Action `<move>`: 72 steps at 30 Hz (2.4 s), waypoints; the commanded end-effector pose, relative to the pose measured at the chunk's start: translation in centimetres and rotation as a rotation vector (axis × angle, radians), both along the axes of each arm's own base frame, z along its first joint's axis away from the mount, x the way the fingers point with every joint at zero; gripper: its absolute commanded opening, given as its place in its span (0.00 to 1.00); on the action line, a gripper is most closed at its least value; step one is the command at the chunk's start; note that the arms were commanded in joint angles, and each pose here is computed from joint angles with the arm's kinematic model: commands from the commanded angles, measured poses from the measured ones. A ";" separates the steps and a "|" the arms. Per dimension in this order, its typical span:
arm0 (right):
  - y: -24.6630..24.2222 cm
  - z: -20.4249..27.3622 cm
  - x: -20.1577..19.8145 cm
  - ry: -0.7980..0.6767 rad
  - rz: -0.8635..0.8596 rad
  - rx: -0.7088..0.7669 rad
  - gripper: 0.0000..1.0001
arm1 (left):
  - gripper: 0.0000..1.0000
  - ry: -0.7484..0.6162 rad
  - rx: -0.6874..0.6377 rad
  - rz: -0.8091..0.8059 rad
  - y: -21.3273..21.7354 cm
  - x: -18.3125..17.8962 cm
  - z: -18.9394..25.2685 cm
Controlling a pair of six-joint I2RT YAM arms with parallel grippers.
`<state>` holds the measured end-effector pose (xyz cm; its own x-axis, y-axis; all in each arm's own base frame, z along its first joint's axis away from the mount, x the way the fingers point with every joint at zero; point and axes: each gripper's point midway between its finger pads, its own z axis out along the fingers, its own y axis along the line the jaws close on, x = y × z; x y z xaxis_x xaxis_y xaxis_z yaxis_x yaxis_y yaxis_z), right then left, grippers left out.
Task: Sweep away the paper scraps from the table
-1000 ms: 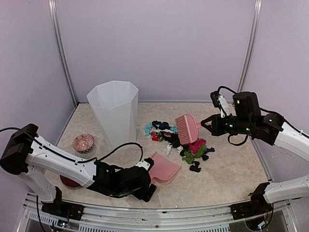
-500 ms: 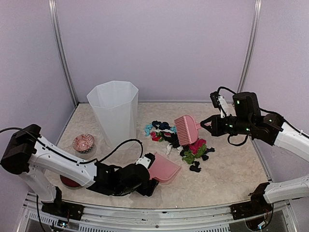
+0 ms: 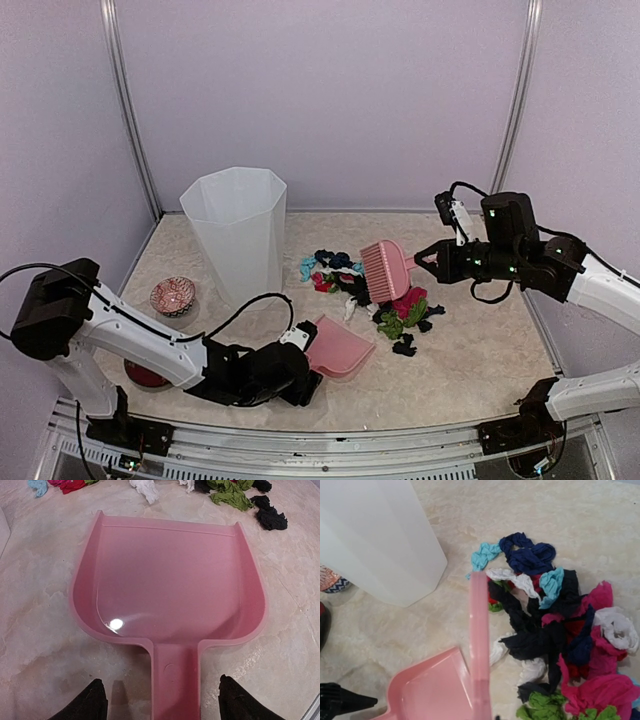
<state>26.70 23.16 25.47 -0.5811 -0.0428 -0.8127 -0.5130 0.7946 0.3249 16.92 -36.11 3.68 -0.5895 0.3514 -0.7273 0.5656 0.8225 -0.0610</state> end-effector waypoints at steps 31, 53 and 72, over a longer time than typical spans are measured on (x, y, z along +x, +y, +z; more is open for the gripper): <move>0.1 -0.1 0.2 -0.006 -0.005 0.035 0.00 | 0.01 0.001 -0.049 -0.005 -0.1 0.2 1.1; 8.8 1.6 11.2 0.008 -0.093 0.275 0.00 | 0.00 -0.015 -0.101 0.197 4.8 0.1 10.3; 17.1 -10.9 19.9 0.307 -0.172 0.381 0.00 | 0.00 0.083 -0.041 0.235 7.7 -2.1 9.7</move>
<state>45.34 40.06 15.58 -0.7613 0.2769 -0.5863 -0.2774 0.6783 0.6804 15.42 -28.78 13.21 -0.6987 0.1783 -0.6928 0.3535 0.9280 -0.1177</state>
